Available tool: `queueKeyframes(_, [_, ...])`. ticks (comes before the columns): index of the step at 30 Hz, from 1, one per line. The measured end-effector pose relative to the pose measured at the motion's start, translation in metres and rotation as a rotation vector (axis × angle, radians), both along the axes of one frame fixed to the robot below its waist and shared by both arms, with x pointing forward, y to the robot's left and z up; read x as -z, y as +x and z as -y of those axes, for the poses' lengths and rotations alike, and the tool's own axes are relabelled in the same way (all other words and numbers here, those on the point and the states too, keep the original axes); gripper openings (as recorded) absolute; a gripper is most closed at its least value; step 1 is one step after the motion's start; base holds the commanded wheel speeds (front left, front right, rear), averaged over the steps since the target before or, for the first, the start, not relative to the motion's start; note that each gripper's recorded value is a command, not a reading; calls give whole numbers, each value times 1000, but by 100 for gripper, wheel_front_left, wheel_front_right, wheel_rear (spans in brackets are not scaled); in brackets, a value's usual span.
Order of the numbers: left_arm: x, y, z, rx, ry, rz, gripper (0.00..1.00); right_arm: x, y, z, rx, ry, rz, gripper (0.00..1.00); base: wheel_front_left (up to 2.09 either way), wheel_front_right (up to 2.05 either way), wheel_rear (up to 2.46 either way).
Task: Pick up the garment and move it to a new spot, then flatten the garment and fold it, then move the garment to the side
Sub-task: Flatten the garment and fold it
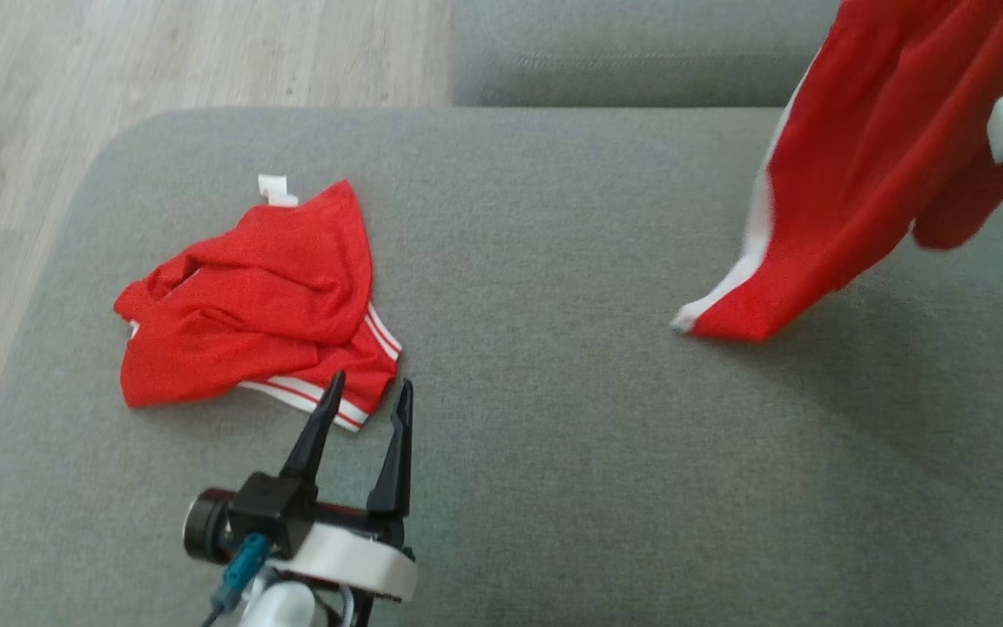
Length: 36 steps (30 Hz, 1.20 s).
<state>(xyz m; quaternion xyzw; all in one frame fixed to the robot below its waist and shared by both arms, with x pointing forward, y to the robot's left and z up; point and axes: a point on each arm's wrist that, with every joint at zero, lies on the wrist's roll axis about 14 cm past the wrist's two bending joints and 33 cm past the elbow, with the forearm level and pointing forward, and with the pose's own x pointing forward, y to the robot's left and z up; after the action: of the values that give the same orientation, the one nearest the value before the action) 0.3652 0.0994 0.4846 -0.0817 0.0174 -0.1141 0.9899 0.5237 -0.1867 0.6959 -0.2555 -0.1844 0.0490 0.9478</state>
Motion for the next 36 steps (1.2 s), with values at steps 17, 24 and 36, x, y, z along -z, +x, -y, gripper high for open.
queueKeyframes(17, [11, -5, -7, -21, -5, -33, 100, -31, 0, -15, -5, -169, 59, 0, 0, 0, 0])
queueKeyframes(24, [18, 10, -14, -28, 11, -51, 100, 80, 52, -17, -11, -276, -235, 0, 0, 0, 0])
queueKeyframes(36, [35, 18, -43, -134, 8, -110, 100, 181, 117, 6, 114, -270, -539, 100, 0, 0, 0])
